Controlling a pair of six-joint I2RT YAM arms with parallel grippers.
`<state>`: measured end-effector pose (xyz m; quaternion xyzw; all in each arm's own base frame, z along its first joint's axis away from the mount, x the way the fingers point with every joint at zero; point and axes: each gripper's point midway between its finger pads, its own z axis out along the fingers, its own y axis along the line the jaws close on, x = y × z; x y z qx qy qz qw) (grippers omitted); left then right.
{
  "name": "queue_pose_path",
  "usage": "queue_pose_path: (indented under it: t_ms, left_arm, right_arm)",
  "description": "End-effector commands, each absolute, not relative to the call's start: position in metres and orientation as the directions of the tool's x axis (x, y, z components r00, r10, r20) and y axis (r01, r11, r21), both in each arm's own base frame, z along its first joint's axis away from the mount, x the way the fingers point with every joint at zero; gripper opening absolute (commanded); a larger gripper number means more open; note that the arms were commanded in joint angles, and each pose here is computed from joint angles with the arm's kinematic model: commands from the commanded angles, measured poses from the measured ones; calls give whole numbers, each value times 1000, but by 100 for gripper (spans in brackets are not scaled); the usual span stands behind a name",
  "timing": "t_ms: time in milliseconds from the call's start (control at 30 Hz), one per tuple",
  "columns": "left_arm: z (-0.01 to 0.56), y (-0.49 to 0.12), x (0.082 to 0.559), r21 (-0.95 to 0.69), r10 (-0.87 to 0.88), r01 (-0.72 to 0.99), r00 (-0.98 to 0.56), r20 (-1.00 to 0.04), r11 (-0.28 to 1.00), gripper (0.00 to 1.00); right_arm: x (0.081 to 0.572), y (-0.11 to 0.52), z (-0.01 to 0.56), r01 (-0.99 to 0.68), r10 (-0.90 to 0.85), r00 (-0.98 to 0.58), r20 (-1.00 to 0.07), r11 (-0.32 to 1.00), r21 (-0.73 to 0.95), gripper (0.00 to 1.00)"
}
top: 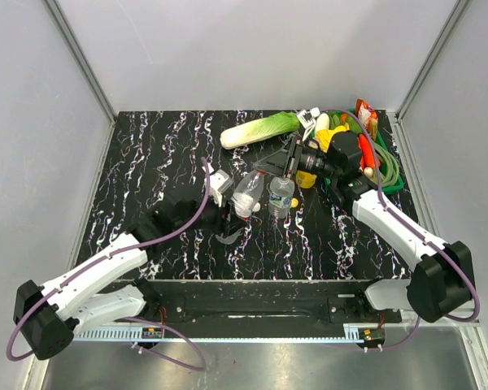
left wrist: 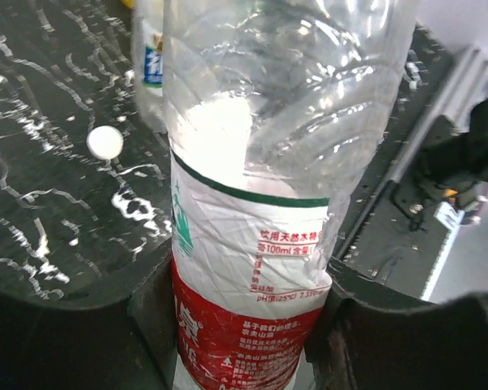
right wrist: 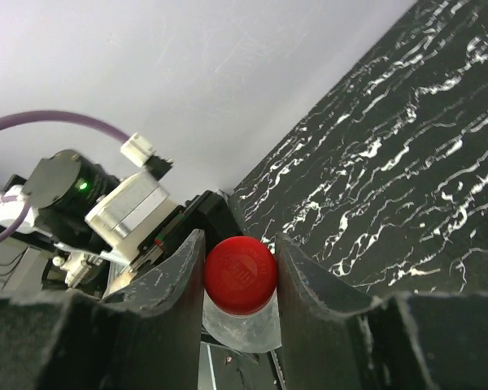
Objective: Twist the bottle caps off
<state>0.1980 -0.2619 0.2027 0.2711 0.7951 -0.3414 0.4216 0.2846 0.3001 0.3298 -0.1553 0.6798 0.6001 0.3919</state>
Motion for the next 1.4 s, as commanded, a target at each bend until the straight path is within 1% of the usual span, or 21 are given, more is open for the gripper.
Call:
queue_pose_path:
  t_ms: [0,100,167,367,467,633,800,833,867,900,1000,1067,1100,1167,1367]
  left_arm:
    - [243,-275,189,-458,-7,766,-510,-860,450,48]
    - [253,-277,179,-498,-22,790,-526,-850,357,48]
    - [270,-279,175,-495,-60,822,-500,-864,280,48]
    - [297,-285,144,-490,-59,871,-488,-871,31,48]
    - [306,-284,133,-468,-63,883,-470,-880,-47,48]
    - [313,-283,126,-448,-75,890,-455,-888,-87,48]
    - [302,-283,135,-473,-55,881,-474,-879,-22,48]
    - [301,-284,136,-477,-50,879,-477,-878,-14,48]
    - [296,-284,139,-487,-44,873,-487,-873,9,48]
    - [293,-284,141,-489,-38,872,-488,-872,26,48]
    - [283,-283,146,-499,-10,864,-500,-866,73,48]
    - [280,-282,147,-500,1,862,-502,-865,87,49]
    - [279,-282,147,-501,6,861,-503,-864,90,49]
    - [278,-281,149,-498,7,861,-501,-865,104,49]
    - [271,-276,157,-480,16,857,-491,-871,187,50]
  right_arm:
    - [241,295,383,-862,237,-481,-844,49,505,0]
    - [232,294,390,-888,226,-445,-866,14,460,0]
    - [226,293,392,-899,217,-429,-877,-9,438,0]
    - [207,289,402,-933,216,-360,-908,-77,352,0]
    - [199,286,406,-944,228,-328,-917,-107,311,0]
    - [192,285,411,-947,239,-315,-918,-142,288,0]
    - [199,285,413,-946,261,-323,-910,-110,305,0]
    - [201,285,414,-944,270,-329,-905,-97,315,2]
    - [204,284,417,-941,289,-337,-896,-81,328,11]
    - [206,281,422,-939,320,-341,-884,-70,337,32]
    - [209,274,436,-935,395,-338,-854,-40,352,78]
    - [212,270,441,-931,429,-335,-839,-13,366,97]
    - [213,269,442,-928,441,-336,-832,-2,373,100]
    - [218,265,445,-921,466,-331,-821,27,387,100]
    - [233,266,433,-887,450,-362,-816,103,450,100]
